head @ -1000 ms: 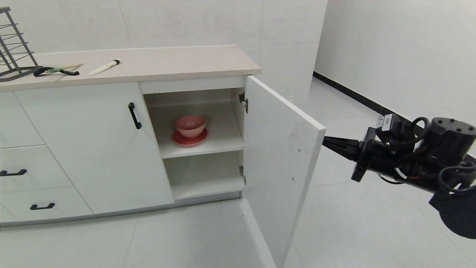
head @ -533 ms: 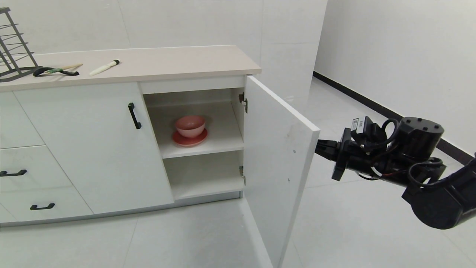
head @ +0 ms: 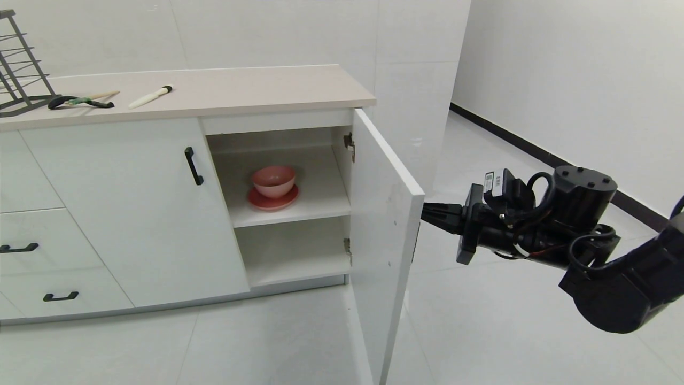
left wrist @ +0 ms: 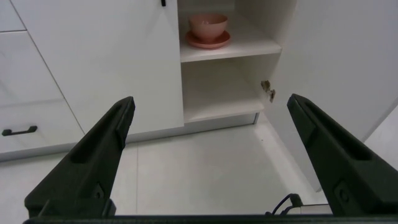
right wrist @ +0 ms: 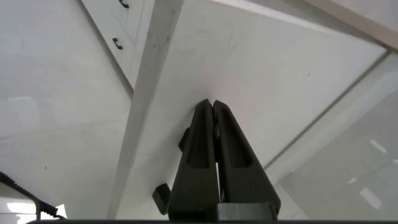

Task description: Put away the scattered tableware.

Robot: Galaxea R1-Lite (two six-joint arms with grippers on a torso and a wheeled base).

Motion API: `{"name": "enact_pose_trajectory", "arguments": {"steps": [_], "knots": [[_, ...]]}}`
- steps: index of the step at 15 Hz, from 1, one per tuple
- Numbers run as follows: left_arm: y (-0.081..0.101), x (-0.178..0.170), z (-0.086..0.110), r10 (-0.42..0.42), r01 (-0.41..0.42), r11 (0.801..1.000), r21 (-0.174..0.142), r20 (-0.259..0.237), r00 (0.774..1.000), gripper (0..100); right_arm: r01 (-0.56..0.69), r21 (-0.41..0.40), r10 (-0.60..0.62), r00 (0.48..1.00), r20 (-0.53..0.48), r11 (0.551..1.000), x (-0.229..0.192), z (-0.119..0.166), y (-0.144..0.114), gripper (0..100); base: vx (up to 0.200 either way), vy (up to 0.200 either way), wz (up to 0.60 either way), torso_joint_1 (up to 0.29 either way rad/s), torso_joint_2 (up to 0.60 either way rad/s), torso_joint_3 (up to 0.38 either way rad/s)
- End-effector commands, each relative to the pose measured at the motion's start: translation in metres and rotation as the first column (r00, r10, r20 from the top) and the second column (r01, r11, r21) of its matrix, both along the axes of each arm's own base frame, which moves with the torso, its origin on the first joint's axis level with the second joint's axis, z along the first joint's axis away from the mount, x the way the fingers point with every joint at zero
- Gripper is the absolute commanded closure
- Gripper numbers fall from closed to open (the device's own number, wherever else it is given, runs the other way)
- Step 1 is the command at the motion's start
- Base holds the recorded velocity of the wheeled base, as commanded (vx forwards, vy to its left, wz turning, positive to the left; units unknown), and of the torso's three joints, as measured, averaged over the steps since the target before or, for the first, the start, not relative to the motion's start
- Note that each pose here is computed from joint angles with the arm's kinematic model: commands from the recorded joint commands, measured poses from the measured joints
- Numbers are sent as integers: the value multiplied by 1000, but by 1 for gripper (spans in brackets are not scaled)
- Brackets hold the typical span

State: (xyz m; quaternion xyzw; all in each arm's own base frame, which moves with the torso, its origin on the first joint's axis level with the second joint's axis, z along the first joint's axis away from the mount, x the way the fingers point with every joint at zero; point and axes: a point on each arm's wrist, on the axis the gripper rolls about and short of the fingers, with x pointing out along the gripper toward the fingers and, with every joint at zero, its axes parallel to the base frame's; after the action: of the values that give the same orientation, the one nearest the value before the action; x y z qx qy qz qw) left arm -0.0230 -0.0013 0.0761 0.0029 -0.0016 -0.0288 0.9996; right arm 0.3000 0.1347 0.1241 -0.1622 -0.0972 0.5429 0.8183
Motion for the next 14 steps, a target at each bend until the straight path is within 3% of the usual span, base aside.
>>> {"name": "enact_pose_trajectory", "arguments": {"steps": [1, 3, 14], "knots": [[0, 0, 0, -1, 1, 1000, 0, 0, 1000, 0, -55, 8, 54, 998, 17, 998, -4, 4, 20, 100, 0, 0, 0, 0, 0, 0], [0, 0, 0, 1, -1, 1000, 0, 0, 1000, 0, -88, 9, 88, 996, 5, 996, -3, 0, 38, 100, 0, 0, 0, 0, 0, 0], [0, 0, 0, 2, -2, 1000, 7, -1, 1000, 0, -154, 38, 153, 987, 43, 987, 18, -7, 88, 100, 0, 0, 0, 0, 0, 0]]}}
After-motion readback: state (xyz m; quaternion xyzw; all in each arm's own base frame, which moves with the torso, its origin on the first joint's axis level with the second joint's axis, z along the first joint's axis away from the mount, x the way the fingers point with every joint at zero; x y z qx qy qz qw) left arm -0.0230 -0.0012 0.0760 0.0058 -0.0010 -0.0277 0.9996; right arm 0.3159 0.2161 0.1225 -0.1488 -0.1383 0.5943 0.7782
